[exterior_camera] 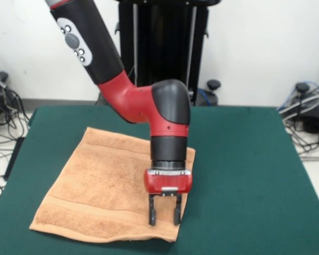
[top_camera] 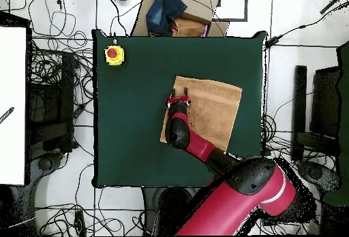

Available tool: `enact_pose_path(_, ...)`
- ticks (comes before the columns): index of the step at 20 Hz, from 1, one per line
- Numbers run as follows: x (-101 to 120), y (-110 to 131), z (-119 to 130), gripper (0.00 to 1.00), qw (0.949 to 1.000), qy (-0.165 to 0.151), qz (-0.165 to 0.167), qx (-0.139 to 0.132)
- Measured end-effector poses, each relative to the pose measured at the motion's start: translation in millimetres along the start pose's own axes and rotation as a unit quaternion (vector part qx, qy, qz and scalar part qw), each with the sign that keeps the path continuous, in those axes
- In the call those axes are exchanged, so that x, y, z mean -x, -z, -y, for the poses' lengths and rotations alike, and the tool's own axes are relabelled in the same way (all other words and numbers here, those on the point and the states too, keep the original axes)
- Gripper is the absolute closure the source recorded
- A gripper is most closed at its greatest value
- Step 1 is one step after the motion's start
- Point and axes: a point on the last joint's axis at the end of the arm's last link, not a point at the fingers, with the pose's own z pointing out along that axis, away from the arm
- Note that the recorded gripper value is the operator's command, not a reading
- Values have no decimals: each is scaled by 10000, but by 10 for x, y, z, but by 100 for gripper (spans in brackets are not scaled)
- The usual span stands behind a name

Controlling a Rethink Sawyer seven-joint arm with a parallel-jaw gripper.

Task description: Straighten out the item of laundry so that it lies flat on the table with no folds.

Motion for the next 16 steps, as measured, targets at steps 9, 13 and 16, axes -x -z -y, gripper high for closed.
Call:
enact_pose_path(9,-9,-64,23,0,10000,-40,-22,33)
enact_pose_path(13,-15,-66,37,0,9999,-82,-10,81)
enact_pose_path(16,-16,-68,46,0,9999,-77,-1,118)
